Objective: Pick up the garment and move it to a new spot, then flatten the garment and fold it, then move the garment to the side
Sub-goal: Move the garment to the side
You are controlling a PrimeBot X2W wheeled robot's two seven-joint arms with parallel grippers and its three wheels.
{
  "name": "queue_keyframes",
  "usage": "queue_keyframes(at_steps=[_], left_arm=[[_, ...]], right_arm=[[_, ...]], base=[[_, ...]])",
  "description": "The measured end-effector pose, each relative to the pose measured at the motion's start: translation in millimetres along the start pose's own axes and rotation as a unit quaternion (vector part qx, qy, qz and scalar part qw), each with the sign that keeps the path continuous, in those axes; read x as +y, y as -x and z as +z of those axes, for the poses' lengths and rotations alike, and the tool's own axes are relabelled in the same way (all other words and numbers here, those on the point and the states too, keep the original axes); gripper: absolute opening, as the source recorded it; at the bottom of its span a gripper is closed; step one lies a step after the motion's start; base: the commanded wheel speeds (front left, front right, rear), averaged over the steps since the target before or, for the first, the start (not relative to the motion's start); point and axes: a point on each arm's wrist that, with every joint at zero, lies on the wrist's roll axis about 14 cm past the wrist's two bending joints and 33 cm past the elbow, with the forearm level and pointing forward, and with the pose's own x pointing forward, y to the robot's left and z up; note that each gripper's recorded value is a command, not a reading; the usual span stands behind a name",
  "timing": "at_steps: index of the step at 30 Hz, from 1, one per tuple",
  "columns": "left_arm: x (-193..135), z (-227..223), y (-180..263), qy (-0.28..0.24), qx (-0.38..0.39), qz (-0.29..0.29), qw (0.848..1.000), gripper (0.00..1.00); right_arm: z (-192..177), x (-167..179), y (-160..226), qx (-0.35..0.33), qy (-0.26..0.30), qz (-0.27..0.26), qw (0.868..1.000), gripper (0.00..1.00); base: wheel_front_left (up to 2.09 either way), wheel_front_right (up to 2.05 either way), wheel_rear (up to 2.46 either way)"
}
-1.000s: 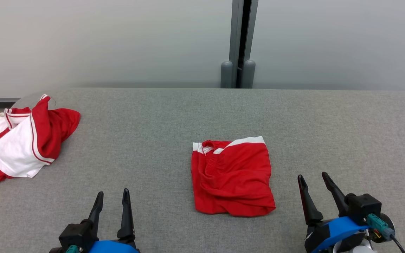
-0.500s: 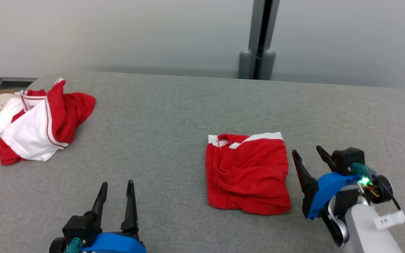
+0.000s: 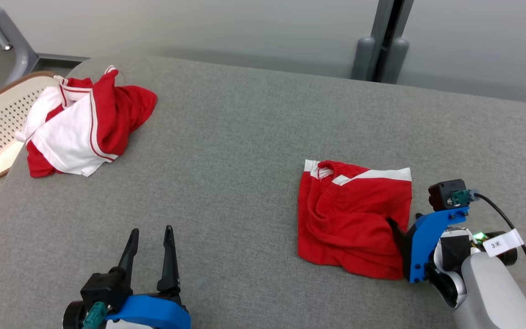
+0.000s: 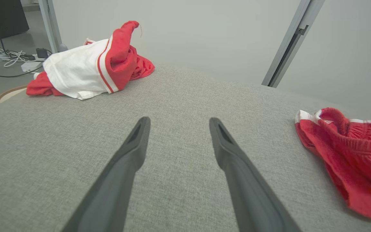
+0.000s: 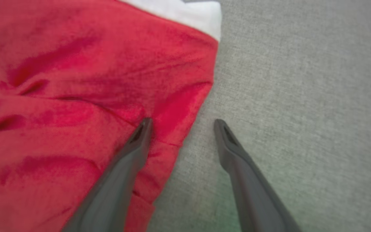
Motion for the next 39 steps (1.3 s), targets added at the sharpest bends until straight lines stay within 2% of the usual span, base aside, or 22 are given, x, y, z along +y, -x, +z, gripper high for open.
queue_keyframes(at_steps=[1, 2, 3, 5, 7, 11, 15, 22, 29, 34, 39], left_arm=[[2, -1, 0, -0.002, 0.002, 0.003, 1.000, 1.00], [3, -3, -1, -0.004, 0.005, 0.005, 1.000, 1.00], [3, -4, -2, -0.004, 0.007, 0.005, 1.000, 1.00], [1, -6, -5, -0.009, 0.010, 0.001, 1.000, 1.00], [-4, -6, -10, -0.012, 0.011, -0.007, 1.000, 1.00], [-18, -8, -25, -0.017, 0.013, -0.033, 0.999, 1.00], [-40, -12, -43, -0.021, 0.017, -0.070, 0.997, 1.00], [-96, -26, -77, -0.032, 0.026, -0.161, 0.986, 1.00], [-163, -47, -99, -0.042, 0.050, -0.265, 0.962, 1.00], [-194, -54, -104, -0.042, 0.059, -0.310, 0.948, 1.00], [-196, -57, -106, -0.048, 0.066, -0.318, 0.945, 1.00]], right_arm=[[-1, 3, -2, 0.005, -0.002, 0.005, 1.000, 0.98], [-2, 5, -4, 0.009, -0.001, 0.010, 1.000, 0.69], [-2, 6, -5, 0.010, 0.000, 0.013, 1.000, 0.47], [-1, 10, -7, 0.010, -0.005, 0.021, 1.000, 0.27], [1, 12, -8, 0.006, -0.006, 0.027, 1.000, 0.01], [8, 7, -9, -0.016, -0.003, 0.025, 1.000, 0.00], [20, -21, -4, -0.051, -0.009, -0.003, 0.999, 0.00], [19, -121, 35, -0.089, -0.019, -0.120, 0.989, 0.00], [-10, -199, 90, -0.096, -0.058, -0.236, 0.965, 0.00], [-31, -223, 111, -0.101, -0.092, -0.282, 0.950, 0.00], [-37, -229, 99, -0.089, -0.105, -0.287, 0.948, 0.00]], base=[[0.00, 0.00, 0.00], [0.00, 0.00, 0.00], [0.00, 0.00, 0.00], [0.00, 0.00, 0.00], [0.00, 0.00, 0.00], [0.00, 0.00, 0.00], [0.00, 0.00, 0.00], [0.00, 0.00, 0.00], [0.00, 0.00, 0.00], [0.00, 0.00, 0.00], [0.00, 0.00, 0.00]])
